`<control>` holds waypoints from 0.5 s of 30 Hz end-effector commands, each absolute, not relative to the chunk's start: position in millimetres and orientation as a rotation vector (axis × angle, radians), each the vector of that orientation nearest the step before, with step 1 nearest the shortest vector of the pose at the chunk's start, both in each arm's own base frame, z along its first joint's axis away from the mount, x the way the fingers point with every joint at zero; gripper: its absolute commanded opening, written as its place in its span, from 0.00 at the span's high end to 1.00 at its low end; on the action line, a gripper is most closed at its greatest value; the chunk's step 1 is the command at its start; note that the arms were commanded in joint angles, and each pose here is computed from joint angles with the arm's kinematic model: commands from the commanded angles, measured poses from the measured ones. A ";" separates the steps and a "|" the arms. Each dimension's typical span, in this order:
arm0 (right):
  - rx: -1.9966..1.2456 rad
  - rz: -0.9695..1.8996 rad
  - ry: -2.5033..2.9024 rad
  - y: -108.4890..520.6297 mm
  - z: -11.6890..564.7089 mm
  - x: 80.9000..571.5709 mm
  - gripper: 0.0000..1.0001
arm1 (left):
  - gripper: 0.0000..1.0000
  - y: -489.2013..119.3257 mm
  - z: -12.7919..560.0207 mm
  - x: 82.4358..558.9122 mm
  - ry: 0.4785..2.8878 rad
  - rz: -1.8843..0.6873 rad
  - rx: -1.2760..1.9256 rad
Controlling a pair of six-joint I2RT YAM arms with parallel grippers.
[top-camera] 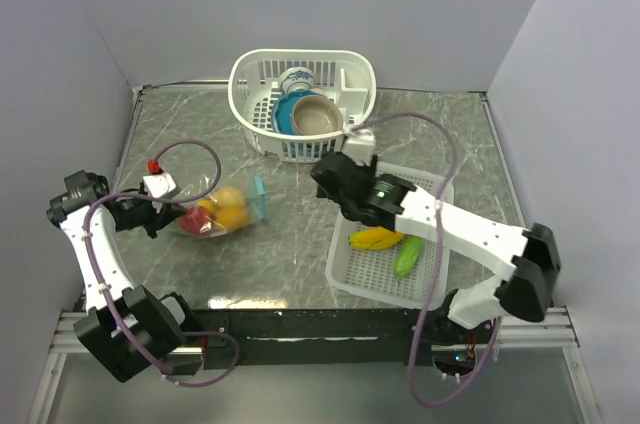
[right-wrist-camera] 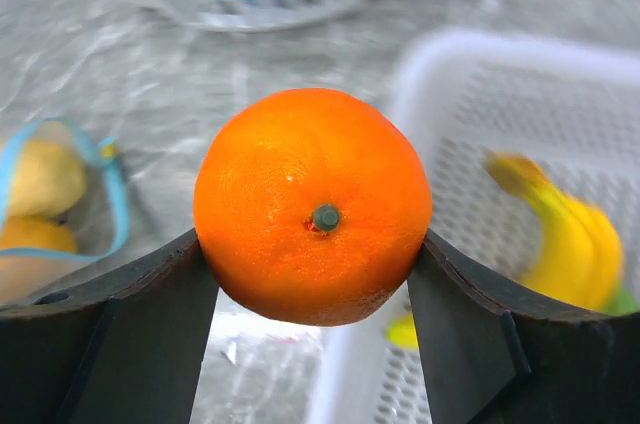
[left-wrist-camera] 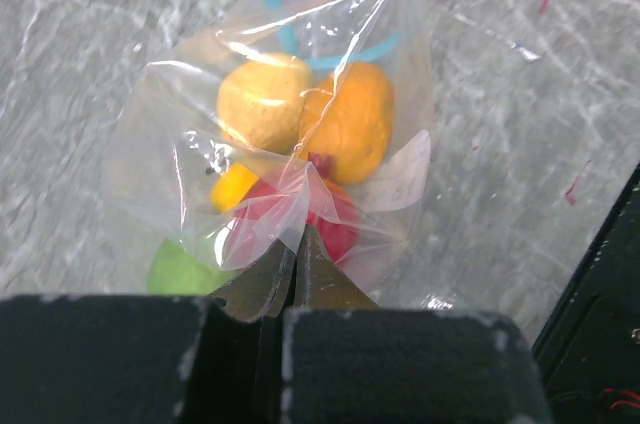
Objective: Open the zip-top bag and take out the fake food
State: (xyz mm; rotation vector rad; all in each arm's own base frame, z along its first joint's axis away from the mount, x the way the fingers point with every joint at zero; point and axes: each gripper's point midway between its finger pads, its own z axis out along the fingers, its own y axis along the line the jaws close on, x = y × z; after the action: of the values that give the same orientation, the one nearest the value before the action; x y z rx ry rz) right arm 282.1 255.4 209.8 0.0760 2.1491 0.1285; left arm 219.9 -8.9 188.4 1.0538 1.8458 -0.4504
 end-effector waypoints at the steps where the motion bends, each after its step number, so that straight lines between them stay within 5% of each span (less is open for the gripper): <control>1: 0.275 -0.052 2.261 198.9 154.5 249.4 0.46 | 0.99 -31.3 198.5 214.0 1.821 -0.576 1.004; 5: 0.268 -0.087 2.290 191.6 136.9 242.0 0.09 | 0.99 -38.9 204.3 213.2 1.838 -0.613 1.004; 6: 0.263 -0.078 2.283 193.5 139.5 243.8 0.00 | 0.92 -40.8 206.3 212.2 1.840 -0.612 1.011; 8: 0.245 -0.053 2.240 198.7 155.7 251.3 0.00 | 0.76 -36.7 207.8 210.9 1.888 -0.590 0.999; 9: 0.239 -0.043 2.222 200.3 163.3 255.3 0.00 | 0.53 -34.6 207.1 210.2 1.910 -0.581 0.996; 12: 0.202 0.006 2.156 213.6 195.2 269.8 0.00 | 0.20 -20.6 192.5 207.5 2.059 -0.572 0.951; 15: 0.154 0.057 2.125 236.1 219.6 283.3 0.00 | 0.01 -6.2 174.1 206.6 2.220 -0.612 0.862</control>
State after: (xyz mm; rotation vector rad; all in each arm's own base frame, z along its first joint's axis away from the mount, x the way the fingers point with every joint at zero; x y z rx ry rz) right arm 254.3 207.0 160.0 0.1545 2.2698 -0.0582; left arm 214.1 -22.6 190.3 0.9828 1.9921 -0.5652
